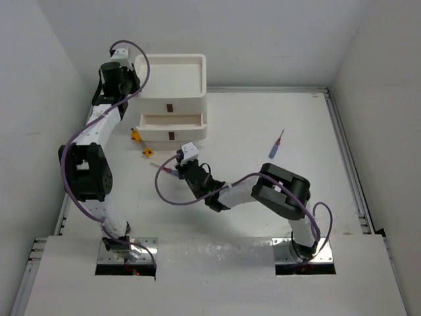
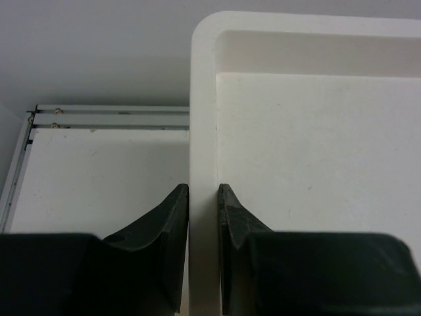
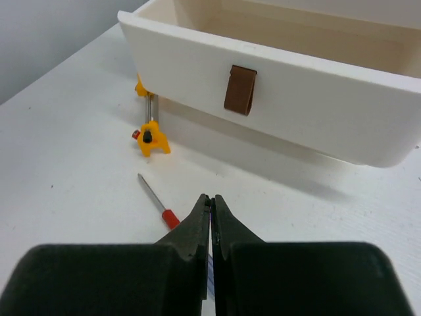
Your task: Sort the tools into containers
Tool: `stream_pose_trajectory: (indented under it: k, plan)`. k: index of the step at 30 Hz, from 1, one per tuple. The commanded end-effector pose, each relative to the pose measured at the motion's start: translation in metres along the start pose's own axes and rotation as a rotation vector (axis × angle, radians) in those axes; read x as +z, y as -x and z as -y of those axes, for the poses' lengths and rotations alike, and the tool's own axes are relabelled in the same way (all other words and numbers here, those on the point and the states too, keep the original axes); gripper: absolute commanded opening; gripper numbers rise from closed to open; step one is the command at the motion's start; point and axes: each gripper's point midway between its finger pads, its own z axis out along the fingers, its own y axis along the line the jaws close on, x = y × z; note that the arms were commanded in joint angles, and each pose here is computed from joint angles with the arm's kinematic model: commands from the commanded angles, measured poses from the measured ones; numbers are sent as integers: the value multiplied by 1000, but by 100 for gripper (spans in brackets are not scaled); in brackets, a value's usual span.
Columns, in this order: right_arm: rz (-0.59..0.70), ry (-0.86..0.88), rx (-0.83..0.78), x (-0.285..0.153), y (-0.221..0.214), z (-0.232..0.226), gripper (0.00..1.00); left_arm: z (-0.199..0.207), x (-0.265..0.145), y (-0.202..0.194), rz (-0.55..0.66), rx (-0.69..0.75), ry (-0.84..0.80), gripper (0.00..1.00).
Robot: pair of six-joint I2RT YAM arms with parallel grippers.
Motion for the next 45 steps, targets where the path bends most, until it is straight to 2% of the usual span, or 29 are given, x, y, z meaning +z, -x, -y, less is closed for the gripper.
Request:
stream_pose_trajectory:
  k: [1,2,5,6,7,8,9,10,12,13,15,16,17,19,24,27,28,29,33,36,40,41,45]
  plan:
    - [83,0,52,-8,39,2,0,6,3,-49,-143,-37,-29,0]
    - [74,20,35,-14,41,-1,0,6,3,-48,-144,-37,-29,0]
    - [71,65,23,-28,54,-2,14,6,2,-45,-147,-36,-26,3]
    - [54,86,10,-34,51,-2,20,5,2,-45,-150,-36,-22,7]
    - [23,85,-14,-39,47,2,34,6,1,-42,-151,-36,-22,12]
    - [24,86,-18,-46,57,6,40,6,0,-39,-150,-36,-22,22]
    - [11,79,-31,-50,58,11,45,7,-1,-35,-148,-34,-25,27]
    - [-37,67,-63,-55,50,18,56,8,-4,-26,-138,-34,-29,32]
    - [-46,25,-74,-68,61,34,62,11,-9,-17,-124,-36,-44,40]
    - [-92,-3,-108,-75,53,45,66,13,-13,-6,-104,-35,-49,49]
    - [-107,-56,-113,-87,63,65,68,16,-18,3,-89,-43,-62,59]
    - [-160,-110,-146,-92,55,84,68,17,-21,11,-74,-44,-65,70]
    - [-179,-133,-140,-97,54,93,68,18,-23,15,-68,-46,-68,73]
    - [-212,-155,-116,-105,57,113,69,20,-25,24,-64,-50,-70,80]
    - [-272,-198,-42,-114,55,150,75,11,-40,49,-41,-50,-30,87]
    - [-335,-331,41,-116,48,198,78,2,-58,66,-14,-79,-13,93]
    - [-350,-408,101,-114,44,230,78,-1,-67,71,-2,-83,-4,95]
    - [-365,-388,148,-108,42,235,78,-7,-71,74,7,-89,15,99]
    - [-440,-621,248,-96,26,330,76,-25,-92,72,13,-104,48,100]
    - [-562,-710,250,-81,1,369,78,-38,-99,56,-13,-94,60,100]
    - [-719,-722,375,-53,-43,398,82,-57,-96,28,-54,-90,93,100]
    - [-794,-744,389,-56,-74,402,82,-64,-96,20,-70,-102,101,100]
    - [-852,-800,415,-63,-114,413,75,-72,-91,4,-102,-120,90,100]
